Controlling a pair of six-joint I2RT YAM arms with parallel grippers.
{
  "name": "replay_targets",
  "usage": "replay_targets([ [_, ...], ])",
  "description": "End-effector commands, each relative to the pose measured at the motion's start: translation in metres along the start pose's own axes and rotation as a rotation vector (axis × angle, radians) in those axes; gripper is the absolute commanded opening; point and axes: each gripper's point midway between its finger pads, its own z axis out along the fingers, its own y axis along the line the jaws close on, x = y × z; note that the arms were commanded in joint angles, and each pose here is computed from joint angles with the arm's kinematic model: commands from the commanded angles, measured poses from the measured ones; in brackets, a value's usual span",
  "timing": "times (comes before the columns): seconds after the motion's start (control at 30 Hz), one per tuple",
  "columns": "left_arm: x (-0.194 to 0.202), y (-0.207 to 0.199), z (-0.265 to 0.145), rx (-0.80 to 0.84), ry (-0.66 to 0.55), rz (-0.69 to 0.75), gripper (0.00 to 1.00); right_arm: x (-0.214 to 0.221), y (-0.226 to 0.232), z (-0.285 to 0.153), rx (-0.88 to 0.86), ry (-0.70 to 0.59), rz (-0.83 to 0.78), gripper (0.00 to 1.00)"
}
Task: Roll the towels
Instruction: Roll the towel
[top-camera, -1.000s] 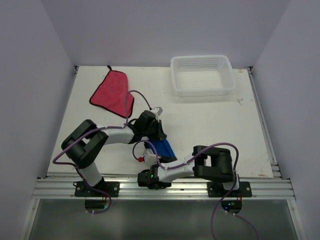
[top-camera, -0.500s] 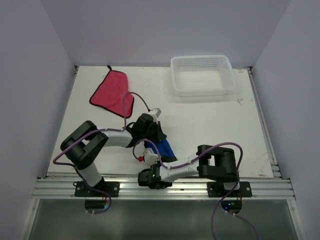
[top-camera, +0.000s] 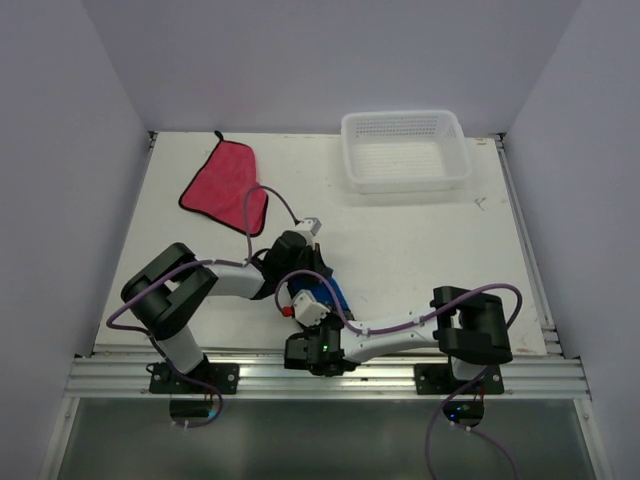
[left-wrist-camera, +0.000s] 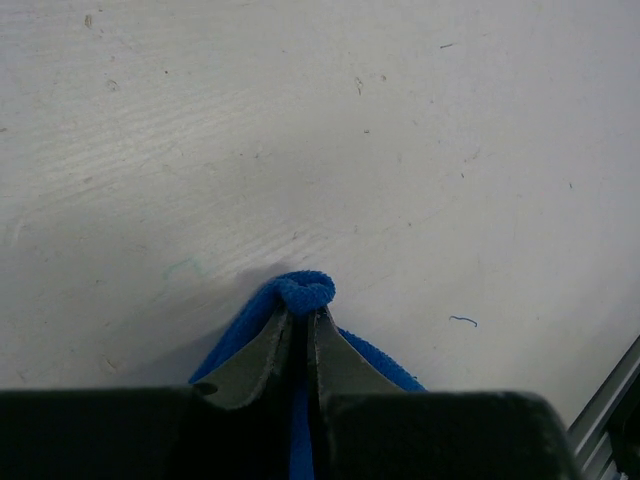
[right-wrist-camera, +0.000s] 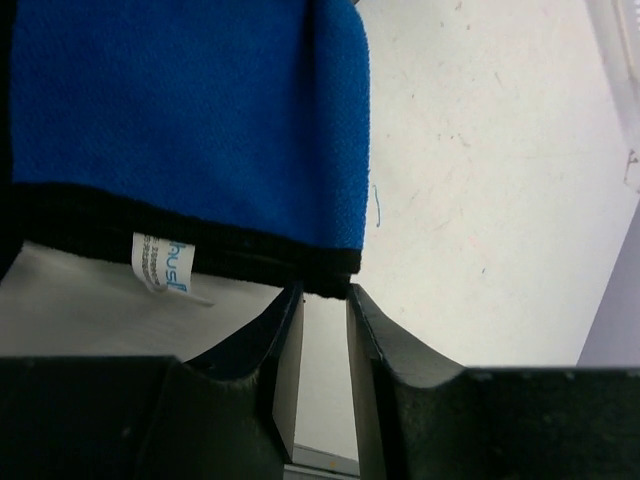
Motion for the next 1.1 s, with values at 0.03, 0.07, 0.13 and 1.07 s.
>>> replay_targets([
  [0.03,0.027,0.042,-0.004,-0.158,0.049,0.022,0.0,-0.008,0.003,-0.016,-0.104,-0.028,0.139,0.29],
  [0.07,0.028,0.042,-0.005,-0.156,0.052,0.022,0.0,-0.009,0.002,-0.018,-0.123,-0.034,0.157,0.3],
  [0.13,0.028,0.047,-0.006,-0.182,0.042,0.024,0.0,-0.01,0.003,-0.022,-0.164,-0.047,0.192,0.34],
  [1.07,0.049,0.054,-0.01,-0.179,0.043,-0.015,0.0,-0.012,-0.049,0.026,-0.509,0.102,1.173,0.54],
])
